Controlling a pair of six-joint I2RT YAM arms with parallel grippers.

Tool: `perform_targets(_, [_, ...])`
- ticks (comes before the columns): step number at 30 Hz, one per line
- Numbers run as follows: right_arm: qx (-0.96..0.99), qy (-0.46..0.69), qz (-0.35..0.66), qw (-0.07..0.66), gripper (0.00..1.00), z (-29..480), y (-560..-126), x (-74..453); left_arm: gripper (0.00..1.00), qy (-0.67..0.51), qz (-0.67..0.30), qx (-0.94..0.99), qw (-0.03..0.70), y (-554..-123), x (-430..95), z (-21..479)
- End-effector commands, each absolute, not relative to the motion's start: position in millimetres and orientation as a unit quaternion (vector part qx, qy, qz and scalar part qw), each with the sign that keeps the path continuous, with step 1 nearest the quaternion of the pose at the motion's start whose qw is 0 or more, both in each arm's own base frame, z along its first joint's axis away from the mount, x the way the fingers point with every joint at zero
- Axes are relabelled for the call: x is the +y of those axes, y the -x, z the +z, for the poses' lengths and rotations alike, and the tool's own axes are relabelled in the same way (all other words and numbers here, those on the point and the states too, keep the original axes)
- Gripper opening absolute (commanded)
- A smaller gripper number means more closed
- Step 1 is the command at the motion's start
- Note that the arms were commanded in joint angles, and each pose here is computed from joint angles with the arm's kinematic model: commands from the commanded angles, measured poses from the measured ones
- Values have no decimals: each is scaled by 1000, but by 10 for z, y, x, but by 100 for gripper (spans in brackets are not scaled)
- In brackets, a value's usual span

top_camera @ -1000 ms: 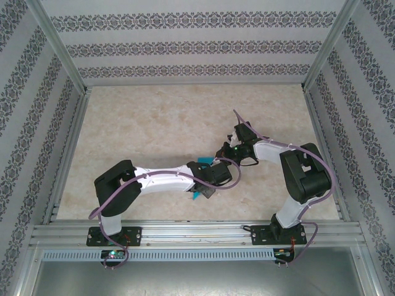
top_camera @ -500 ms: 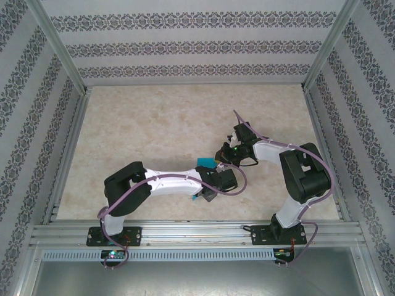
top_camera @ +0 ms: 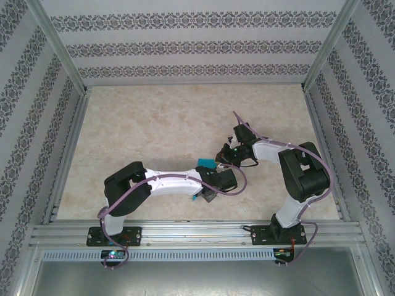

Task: Fold a paper plane with a square sheet of paper (fold left side to right side)
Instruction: Fold the wing for the fifth time at the center of the table.

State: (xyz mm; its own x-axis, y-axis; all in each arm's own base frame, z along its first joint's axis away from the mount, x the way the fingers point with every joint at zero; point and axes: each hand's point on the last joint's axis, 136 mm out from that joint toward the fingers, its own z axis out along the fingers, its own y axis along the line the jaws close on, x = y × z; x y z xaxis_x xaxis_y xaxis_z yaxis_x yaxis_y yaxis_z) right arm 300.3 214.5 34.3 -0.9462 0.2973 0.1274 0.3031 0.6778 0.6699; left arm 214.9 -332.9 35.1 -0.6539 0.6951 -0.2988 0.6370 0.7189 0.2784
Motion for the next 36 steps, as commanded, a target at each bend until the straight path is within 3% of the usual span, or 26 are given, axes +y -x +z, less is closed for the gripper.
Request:
perform_targets(1, [-923,161,-351,9,0,290,-2983,2152,27,-372,87,908,174,-2040,-3285,278])
perform_targets(14, [-926,165,-340,5,0,265,-2994,2117,16,-371,89,910,161,-2013,-3278,205])
perform_targets(23, [-930,169,-323,-55,21,501,-3082,1857,0,-353,68,914,189,-2088,-3287,415])
perform_targets(29, [-932,171,-301,-109,36,657,-3043,1433,0,-326,-17,927,185,-2152,-3368,615])
perform_targets(36, [-931,147,-297,-153,49,695,-2871,1220,0,-270,-141,945,117,-2154,-3426,563])
